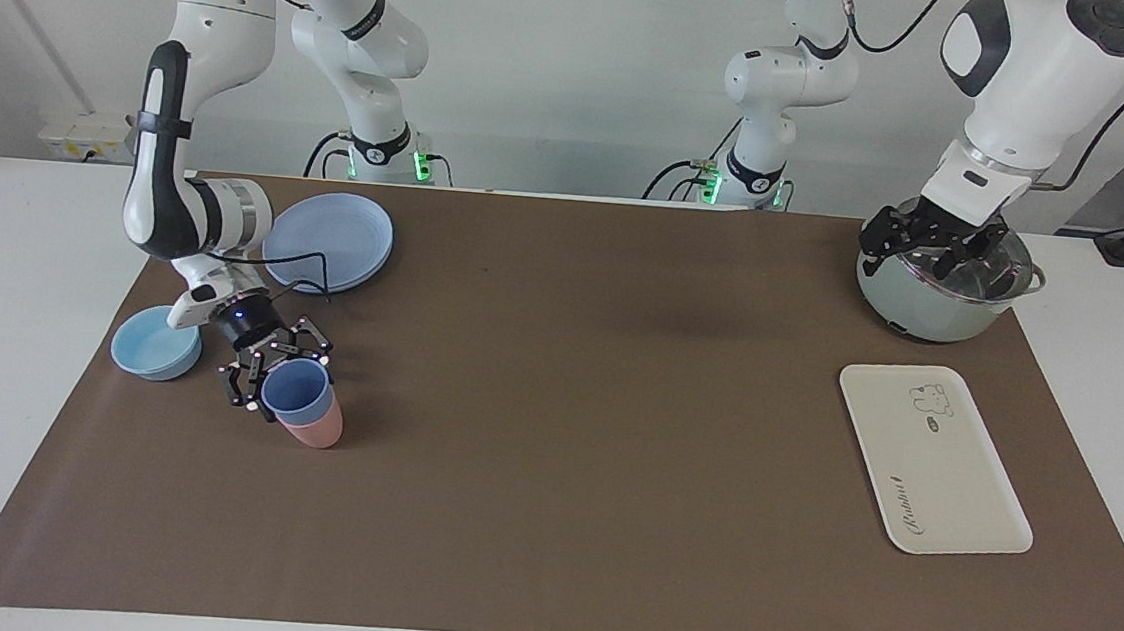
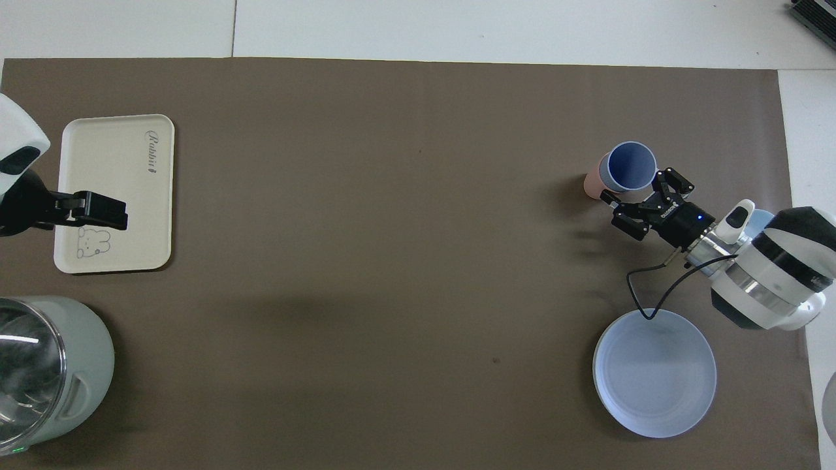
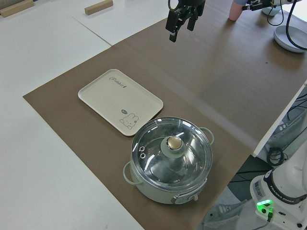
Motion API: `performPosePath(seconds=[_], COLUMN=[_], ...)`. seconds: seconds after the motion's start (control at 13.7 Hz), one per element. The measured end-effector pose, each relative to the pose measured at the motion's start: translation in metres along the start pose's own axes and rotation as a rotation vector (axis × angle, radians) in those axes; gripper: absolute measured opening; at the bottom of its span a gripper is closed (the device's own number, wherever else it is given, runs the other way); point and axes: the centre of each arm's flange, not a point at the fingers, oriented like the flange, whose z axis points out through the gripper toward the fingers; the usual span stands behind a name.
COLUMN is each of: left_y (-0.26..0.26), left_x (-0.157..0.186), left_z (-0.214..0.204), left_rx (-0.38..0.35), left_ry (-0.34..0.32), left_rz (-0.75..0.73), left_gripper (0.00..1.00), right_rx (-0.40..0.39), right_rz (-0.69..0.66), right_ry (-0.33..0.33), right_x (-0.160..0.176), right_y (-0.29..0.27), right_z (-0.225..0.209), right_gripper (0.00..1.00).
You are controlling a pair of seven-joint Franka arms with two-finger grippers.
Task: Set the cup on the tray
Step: 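Move the right gripper toward the blue cup and close on its rim, then lift the blue cup with the right gripper while the left gripper reaches out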
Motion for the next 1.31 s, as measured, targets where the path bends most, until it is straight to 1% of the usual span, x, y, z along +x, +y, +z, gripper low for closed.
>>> performPosePath(seconds=[0.44,0.8,0.87,0.95,1.02,1.17,1.24,1.31], left_y=[0.0,0.0,0.0,0.001,0.002,0.005,0.005,0.006], left_x=[0.0,0.0,0.0,0.0,0.0,0.0,0.0,0.0], left_z=[-0.001,-0.001,-0.001,-0.001,-0.001,-0.001,-0.001,-0.001], left_rx=[0.0,0.0,0.0,0.0,0.0,0.001,0.001,0.001], left_ry=[0.002,0.002,0.002,0.002,0.003,0.003,0.003,0.004], left_rz=[0.001,0.0,0.001,0.001,0.004,0.008,0.009,0.011], left_gripper=[1.0,1.0,1.0,1.0,1.0,1.0,1.0,1.0], right_rx=[-0.003,-0.007,-0.009,-0.013,-0.02,-0.053,-0.082,-0.106], right_rz=[-0.017,-0.025,-0.037,-0.043,-0.048,-0.059,-0.074,-0.08], right_ry=[0.002,0.024,0.024,0.021,0.017,-0.006,-0.037,-0.082], right_x=[-0.002,0.001,0.002,0.002,0.003,0.008,0.015,0.029], right_y=[0.001,-0.011,-0.011,-0.01,-0.008,-0.003,-0.001,-0.006], right_z=[0.003,0.016,0.016,0.016,0.015,0.013,0.012,0.013], right_gripper=[1.0,1.0,0.91,0.85,0.85,0.85,0.85,0.85])
